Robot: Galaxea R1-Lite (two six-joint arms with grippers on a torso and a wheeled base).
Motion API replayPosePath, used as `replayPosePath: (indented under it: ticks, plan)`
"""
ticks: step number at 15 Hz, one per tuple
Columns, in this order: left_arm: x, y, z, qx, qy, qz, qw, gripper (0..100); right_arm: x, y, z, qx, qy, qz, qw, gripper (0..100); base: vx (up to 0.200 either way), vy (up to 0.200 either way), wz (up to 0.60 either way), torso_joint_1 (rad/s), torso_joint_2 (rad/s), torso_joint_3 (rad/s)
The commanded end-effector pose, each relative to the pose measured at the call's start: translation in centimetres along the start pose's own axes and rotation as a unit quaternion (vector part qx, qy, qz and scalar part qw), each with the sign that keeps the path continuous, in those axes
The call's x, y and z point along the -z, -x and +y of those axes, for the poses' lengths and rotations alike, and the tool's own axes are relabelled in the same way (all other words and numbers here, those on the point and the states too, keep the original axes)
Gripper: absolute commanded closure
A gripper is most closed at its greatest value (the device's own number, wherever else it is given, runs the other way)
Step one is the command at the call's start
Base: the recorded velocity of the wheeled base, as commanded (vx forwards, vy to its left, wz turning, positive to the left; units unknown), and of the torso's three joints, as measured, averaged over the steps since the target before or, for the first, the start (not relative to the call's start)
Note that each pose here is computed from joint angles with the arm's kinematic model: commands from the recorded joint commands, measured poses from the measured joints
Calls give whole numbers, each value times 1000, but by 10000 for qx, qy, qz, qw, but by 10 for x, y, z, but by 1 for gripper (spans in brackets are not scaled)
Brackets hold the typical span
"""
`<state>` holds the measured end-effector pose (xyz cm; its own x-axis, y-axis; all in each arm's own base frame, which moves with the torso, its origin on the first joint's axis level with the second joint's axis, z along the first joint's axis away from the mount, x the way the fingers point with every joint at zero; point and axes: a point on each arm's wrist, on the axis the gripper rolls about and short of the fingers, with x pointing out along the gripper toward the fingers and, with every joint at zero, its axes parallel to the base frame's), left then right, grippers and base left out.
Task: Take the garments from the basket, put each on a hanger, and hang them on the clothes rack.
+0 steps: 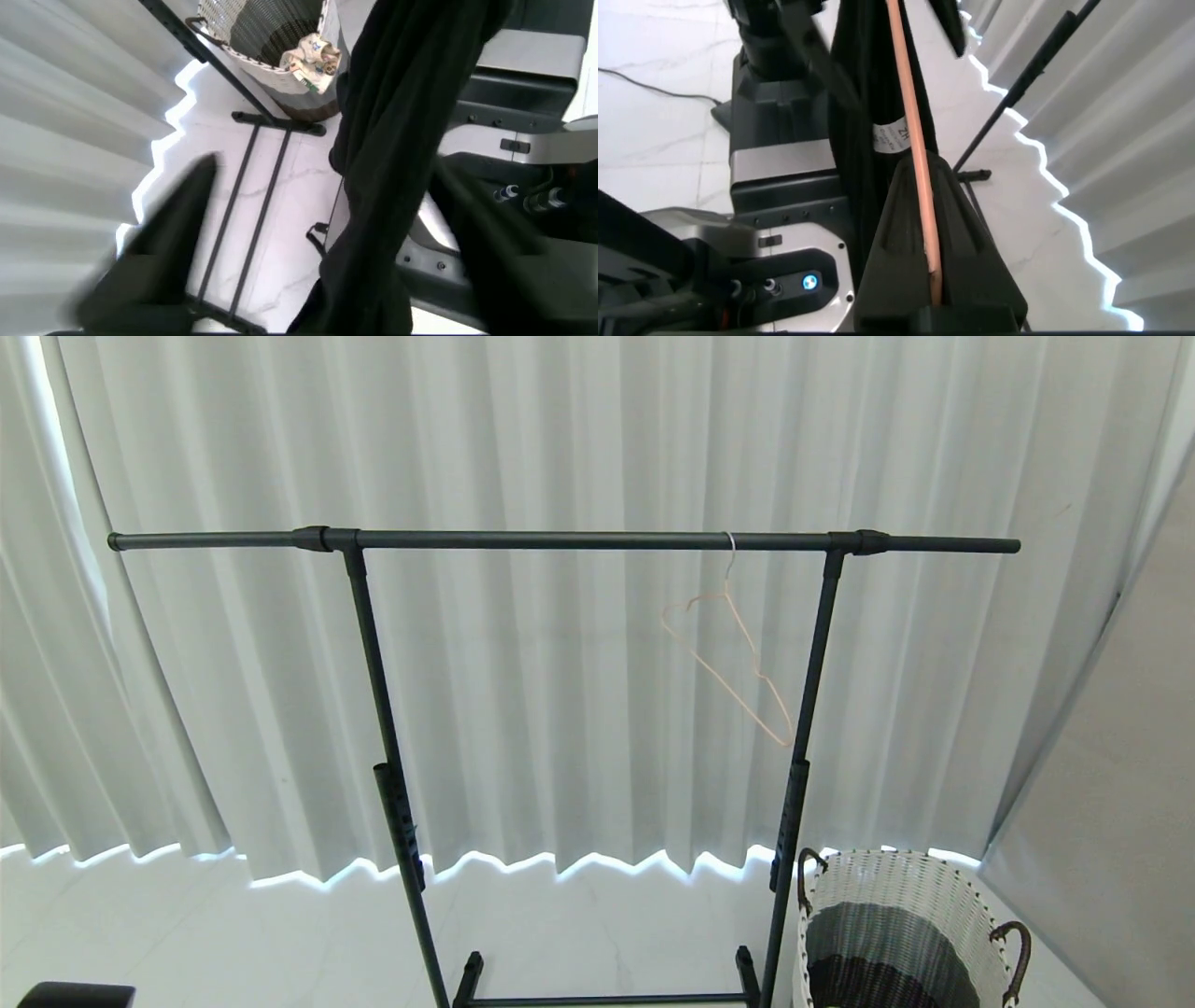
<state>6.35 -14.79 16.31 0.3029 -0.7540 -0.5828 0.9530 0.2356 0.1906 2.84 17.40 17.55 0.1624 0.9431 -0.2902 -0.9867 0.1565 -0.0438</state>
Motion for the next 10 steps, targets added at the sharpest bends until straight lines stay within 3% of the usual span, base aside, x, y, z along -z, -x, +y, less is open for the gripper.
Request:
replayPosePath:
  ticks: [1,9,10]
  plan:
    - [0,0,0,4,2,9,10000,100,1,-2,0,-8,2,31,10000,100,0,0,0,0,0,0]
    - [0,0,1,-59,50,17,10000,100,2,-2,0,29,49,63,10000,100,0,0,0,0,0,0]
    - [1,0,1,-77,98,29,9999,100,3,-2,0,36,49,71,10000,0,0,0,0,0,0,0]
